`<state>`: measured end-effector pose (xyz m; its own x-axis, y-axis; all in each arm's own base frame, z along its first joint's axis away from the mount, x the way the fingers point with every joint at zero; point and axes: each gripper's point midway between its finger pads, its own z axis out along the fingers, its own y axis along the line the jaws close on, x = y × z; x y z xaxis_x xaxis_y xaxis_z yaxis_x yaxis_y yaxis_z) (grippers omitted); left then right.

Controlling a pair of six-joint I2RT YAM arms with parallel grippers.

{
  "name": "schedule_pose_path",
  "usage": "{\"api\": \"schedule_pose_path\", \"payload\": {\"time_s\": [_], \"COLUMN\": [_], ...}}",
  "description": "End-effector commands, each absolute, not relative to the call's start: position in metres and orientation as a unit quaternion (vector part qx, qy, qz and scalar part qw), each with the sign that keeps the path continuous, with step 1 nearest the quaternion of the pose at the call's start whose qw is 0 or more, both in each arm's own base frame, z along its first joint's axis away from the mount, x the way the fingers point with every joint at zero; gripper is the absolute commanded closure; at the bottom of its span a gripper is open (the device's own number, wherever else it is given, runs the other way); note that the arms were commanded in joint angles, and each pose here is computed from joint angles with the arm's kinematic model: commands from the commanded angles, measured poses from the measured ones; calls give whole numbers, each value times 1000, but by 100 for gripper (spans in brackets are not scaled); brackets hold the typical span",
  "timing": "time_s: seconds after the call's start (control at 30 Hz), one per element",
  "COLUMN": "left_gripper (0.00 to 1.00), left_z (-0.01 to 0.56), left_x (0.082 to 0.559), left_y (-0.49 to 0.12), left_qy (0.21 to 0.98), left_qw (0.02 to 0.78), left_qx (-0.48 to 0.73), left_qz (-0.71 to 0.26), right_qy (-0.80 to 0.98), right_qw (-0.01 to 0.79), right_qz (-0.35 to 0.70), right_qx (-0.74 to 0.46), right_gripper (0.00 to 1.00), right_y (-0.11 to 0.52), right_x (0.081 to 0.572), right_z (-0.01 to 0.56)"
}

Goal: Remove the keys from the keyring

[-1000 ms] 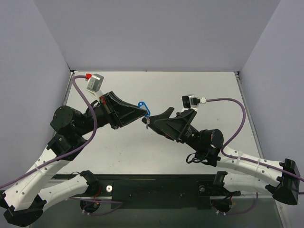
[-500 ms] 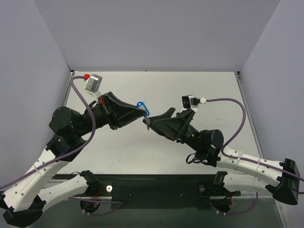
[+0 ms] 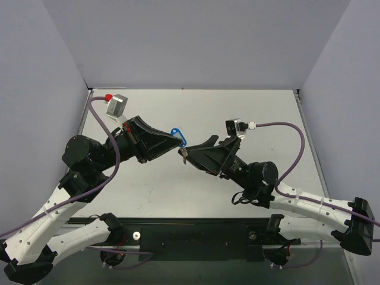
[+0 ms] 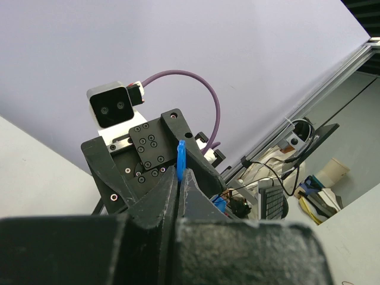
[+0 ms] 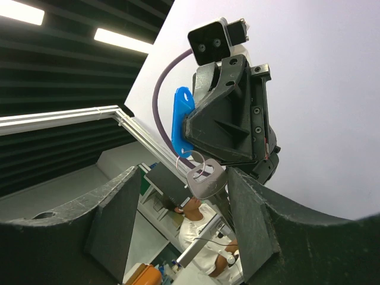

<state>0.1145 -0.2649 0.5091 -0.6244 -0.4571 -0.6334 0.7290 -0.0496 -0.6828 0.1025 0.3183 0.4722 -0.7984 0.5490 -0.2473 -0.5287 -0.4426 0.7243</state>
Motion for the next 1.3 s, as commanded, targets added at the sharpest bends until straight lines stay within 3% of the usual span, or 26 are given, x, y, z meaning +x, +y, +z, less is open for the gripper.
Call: {"api": "schedule_pose_path", "payload": {"time_s": [0.0, 0.43, 1.27], "left_gripper": [100, 100, 100], "left_z": [526, 538, 527], "left_x": [100, 91, 95], "left_y": [-257, -258, -257], "left_qy": [507, 452, 462], "left_qw": [432, 423, 430], "left_qx": [145, 157, 149], "left_qz": [-732, -770, -761], "right_qy": [324, 308, 284], "right_qw": [326, 296, 301], "right_qz": [888, 904, 910], "right_qx": [7, -16, -19], "right_gripper": [46, 33, 38], "right_y": [285, 298, 280], "right_x": [84, 72, 61], "right_z": [514, 524, 534]}}
